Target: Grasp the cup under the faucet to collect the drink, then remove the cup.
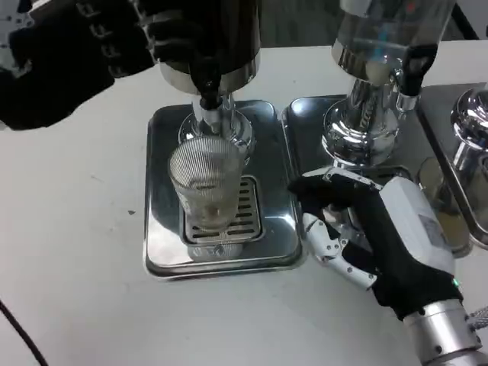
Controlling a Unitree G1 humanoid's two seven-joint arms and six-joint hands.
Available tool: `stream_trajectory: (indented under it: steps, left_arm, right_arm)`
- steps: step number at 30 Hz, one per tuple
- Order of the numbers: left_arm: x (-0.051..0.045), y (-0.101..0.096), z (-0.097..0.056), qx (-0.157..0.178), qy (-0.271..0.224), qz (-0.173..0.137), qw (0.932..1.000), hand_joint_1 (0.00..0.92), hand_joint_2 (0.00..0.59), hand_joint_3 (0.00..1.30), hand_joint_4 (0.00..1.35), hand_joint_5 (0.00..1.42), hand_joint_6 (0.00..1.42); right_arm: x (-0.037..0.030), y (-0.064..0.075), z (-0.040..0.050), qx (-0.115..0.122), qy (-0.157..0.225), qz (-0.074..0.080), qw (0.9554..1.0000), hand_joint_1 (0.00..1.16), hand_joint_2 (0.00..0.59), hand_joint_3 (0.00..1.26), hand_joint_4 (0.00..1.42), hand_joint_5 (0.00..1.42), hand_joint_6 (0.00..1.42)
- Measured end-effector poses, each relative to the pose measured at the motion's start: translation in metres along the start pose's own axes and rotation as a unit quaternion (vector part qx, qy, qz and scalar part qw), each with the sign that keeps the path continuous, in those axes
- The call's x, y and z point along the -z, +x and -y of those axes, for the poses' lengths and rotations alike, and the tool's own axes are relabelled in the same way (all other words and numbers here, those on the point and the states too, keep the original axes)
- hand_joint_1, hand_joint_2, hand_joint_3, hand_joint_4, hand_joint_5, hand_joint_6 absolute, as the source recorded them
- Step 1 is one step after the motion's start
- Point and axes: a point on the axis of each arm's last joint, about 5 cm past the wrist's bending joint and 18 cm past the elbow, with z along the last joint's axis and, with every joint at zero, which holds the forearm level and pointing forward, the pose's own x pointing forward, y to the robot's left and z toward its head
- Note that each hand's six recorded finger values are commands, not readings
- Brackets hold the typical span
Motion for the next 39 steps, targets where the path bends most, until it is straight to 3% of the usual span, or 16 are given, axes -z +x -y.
stream_trajectory:
  steps: [13,26,39]
  left_arm:
    - [0.0189,0.024,0.007,-0.016,-0.003,0.016,0.9997,0.000,0.037,0.26,0.14,0.20,0.21]
    - [0.0362,0.037,0.014,-0.008,0.002,-0.009,0.9999,0.000,0.039,0.26,0.14,0.18,0.20]
    - [0.0352,0.042,0.017,0.008,0.073,-0.036,0.9966,0.000,0.040,0.30,0.18,0.20,0.18]
  right_arm:
    - [0.0003,-0.006,-0.0033,0.002,0.004,-0.013,0.9999,0.42,0.480,0.50,0.52,0.49,0.47]
    - [0.0017,-0.009,-0.0033,0.002,0.002,-0.024,0.9997,0.42,0.484,0.50,0.53,0.49,0.47]
    - [0.0015,-0.010,-0.0030,0.003,0.002,-0.025,0.9997,0.41,0.485,0.51,0.53,0.49,0.47]
